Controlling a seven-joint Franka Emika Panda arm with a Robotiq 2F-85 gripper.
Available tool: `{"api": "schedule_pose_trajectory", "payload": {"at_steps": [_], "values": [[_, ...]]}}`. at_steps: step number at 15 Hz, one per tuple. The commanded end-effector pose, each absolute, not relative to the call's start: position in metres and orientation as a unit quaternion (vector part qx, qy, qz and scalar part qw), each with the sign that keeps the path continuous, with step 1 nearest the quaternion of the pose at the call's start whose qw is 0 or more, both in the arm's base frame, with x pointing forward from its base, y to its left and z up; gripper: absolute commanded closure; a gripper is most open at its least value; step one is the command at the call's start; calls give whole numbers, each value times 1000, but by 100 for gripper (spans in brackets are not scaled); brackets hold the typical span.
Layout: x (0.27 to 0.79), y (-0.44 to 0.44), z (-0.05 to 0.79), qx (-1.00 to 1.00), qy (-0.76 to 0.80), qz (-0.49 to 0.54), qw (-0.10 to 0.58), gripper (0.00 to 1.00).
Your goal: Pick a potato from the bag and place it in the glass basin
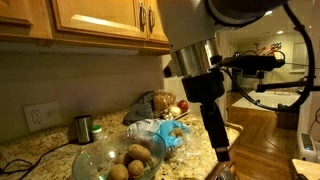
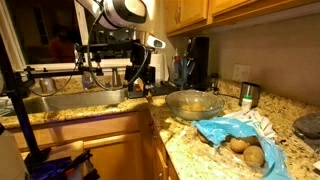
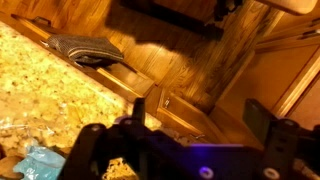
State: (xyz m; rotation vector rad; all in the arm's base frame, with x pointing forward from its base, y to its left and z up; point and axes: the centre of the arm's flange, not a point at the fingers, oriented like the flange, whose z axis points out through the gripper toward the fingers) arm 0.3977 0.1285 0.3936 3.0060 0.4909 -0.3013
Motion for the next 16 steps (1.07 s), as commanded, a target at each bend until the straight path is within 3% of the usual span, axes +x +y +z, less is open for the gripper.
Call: {"api": "schedule_pose_trajectory", "payload": {"at_steps": [1, 7, 16], "values": [[398, 129, 394, 981, 160, -98, 40, 0], [400, 126, 392, 982, 158, -99, 41, 0], [422, 66, 390, 990, 101, -21, 100, 0]]}}
